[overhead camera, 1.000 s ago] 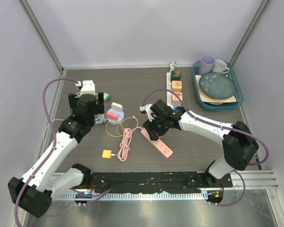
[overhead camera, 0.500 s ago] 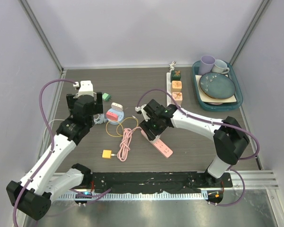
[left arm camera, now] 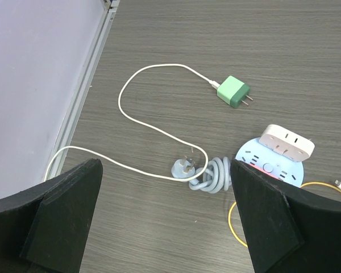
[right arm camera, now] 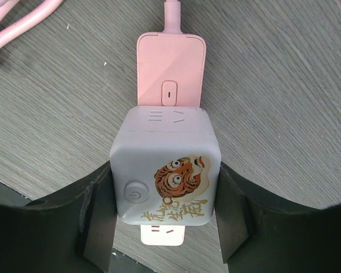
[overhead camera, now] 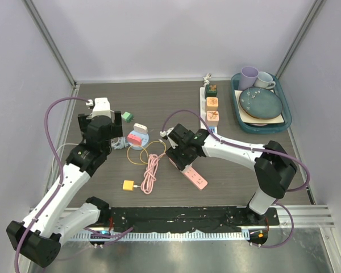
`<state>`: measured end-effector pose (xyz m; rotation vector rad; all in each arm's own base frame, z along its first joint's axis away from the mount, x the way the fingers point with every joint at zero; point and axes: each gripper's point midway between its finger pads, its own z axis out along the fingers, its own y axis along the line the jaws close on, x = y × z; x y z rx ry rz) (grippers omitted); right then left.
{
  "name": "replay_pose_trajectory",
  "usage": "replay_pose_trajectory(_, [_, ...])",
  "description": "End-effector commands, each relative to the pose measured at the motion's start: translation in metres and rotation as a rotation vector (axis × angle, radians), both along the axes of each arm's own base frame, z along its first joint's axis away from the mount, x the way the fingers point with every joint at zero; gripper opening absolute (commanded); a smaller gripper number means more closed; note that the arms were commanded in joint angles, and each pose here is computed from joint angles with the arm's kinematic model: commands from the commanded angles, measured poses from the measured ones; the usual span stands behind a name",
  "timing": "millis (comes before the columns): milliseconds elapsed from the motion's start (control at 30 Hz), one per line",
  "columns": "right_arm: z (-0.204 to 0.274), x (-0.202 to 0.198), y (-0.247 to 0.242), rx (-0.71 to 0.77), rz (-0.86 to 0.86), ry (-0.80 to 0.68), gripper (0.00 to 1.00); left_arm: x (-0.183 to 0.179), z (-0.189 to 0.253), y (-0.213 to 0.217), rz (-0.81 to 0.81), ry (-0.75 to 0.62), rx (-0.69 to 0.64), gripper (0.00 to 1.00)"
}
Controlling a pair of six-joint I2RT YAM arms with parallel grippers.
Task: Insert the plug
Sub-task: Insert the plug into the socket.
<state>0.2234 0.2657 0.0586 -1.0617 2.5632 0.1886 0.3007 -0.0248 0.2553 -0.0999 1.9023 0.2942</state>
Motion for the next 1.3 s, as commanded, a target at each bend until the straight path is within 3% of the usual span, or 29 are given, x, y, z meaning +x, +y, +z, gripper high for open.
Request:
replay_pose_trajectory(0, [-0.064, -0.016, -0.051, -0.274, -0.038, 0.099, 0.01, 0.002, 0.016, 0.006, 0.028, -0.068, -0.009, 1.00])
replay_pose_trajectory(467, [-0.074, -0.024, -0.066, -0.414, -0.038, 0.123, 0.01, 0.000, 0.017, 0.004, 0.018, -0.072, -0.015, 1.00])
replay_pose_trajectory(767, [-0.030, -0.005, -0.040, -0.268, -0.053, 0.019, 0.03, 0.000, 0.018, 0.006, 0.024, -0.076, -0.007, 1.00])
replay_pose_trajectory(867, [-0.013, 0.004, -0.030, -0.230, -0.060, -0.018, 0.24, 0.000, 0.017, 0.007, 0.025, -0.073, -0.004, 1.00])
replay_pose_trajectory(900, [-0.010, 0.007, -0.030, -0.230, -0.064, -0.030, 0.35, 0.000, 0.017, 0.006, 0.023, -0.073, -0.006, 1.00])
replay_pose_trajectory(1000, [0.001, 0.011, -0.024, -0.200, -0.069, -0.053, 0.53, 0.000, 0.017, 0.006, 0.023, -0.073, -0.006, 1.00])
replay_pose_trajectory(1100, [0.016, 0.017, -0.019, -0.161, -0.086, -0.084, 0.67, 0.001, 0.014, 0.004, 0.016, -0.065, -0.005, 1.00])
replay_pose_trajectory(1267, [0.047, 0.020, -0.006, -0.058, -0.095, -0.119, 0.80, 0.004, 0.008, -0.003, -0.011, -0.049, -0.025, 1.00])
